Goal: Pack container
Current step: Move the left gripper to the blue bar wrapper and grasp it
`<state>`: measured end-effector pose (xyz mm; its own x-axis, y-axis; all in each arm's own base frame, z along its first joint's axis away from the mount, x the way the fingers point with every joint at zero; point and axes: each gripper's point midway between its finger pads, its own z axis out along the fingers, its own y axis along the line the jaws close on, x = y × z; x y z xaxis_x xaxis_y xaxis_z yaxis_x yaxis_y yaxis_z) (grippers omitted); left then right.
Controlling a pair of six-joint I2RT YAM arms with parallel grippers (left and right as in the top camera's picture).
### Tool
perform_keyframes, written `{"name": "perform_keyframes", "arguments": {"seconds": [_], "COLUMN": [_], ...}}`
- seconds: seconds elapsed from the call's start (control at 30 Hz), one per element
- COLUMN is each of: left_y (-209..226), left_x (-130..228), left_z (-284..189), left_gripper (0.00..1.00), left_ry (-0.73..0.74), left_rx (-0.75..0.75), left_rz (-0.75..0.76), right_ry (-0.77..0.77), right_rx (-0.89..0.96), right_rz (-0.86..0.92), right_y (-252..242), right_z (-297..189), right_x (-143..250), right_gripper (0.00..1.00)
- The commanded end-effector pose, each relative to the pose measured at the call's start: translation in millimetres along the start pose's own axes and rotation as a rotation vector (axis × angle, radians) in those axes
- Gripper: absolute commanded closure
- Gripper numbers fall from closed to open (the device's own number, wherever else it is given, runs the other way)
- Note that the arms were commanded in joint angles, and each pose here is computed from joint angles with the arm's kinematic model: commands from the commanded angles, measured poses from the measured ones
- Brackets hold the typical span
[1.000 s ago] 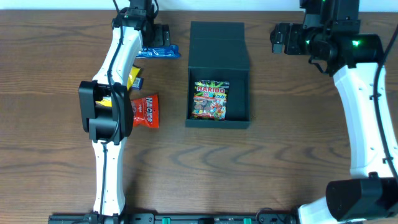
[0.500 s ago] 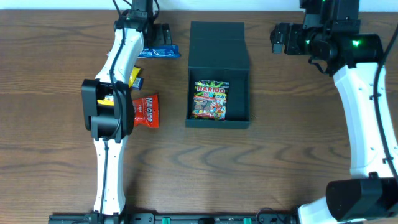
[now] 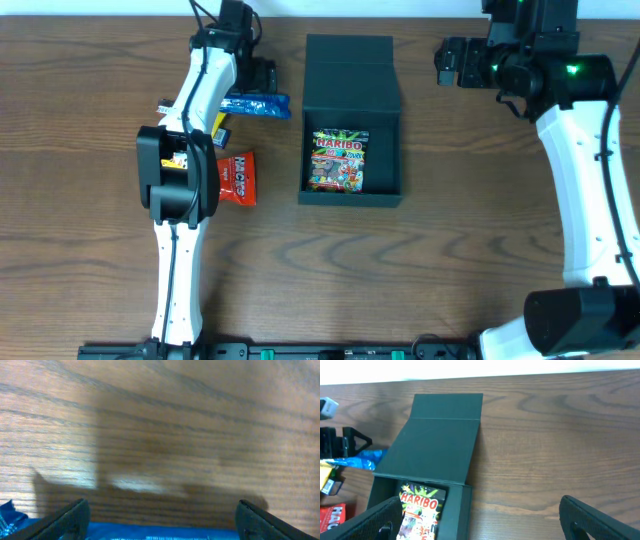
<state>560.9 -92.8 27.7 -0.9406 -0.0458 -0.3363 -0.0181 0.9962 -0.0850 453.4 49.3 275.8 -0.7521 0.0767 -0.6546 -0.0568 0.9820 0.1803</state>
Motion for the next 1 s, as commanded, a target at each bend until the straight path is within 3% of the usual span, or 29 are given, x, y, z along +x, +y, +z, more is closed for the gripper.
{"name": "perform_keyframes", "arguments": {"seconds": [0.0,0.13,0.4,0.57,0.7,0.8,0.97], "left_y": [-15,-20,-27,-25,-25,-26,-24], "left_x": [3,-9,-30,0,19,26,38], "left_z": [2,-10,-64,-73,-72,-73,-65], "left_gripper": [0.07,0.02,0.09,0.06,0.07,0.12,0.11], "left_ry": [0.005,-0.042,-0.086,0.029,0.103,0.126,0.154], "left_rx": [-0.003,-0.048,-0.036,-0.060,-0.090,-0.104,-0.145], "left_rz": [0.107,0.116,-0.240,-0.617,-0.825,-0.901,-1.011], "right_ry": [0.013,0.013,0.013,0.013,0.013,0.013,0.013], "right_rx": [-0.009,-0.009,-0.009,-0.009,-0.009,-0.009,-0.008], "right_rz": [-0.019,-0.019,-0.019,-0.019,-0.019,-0.019,-0.020], "right_y": [4,4,4,4,4,4,4], "right_z": [4,4,4,4,4,4,4], "right_x": [3,3,3,3,3,3,3], "right_gripper": [0.01,0.01,0.01,0.01,0.01,0.01,0.01]}}
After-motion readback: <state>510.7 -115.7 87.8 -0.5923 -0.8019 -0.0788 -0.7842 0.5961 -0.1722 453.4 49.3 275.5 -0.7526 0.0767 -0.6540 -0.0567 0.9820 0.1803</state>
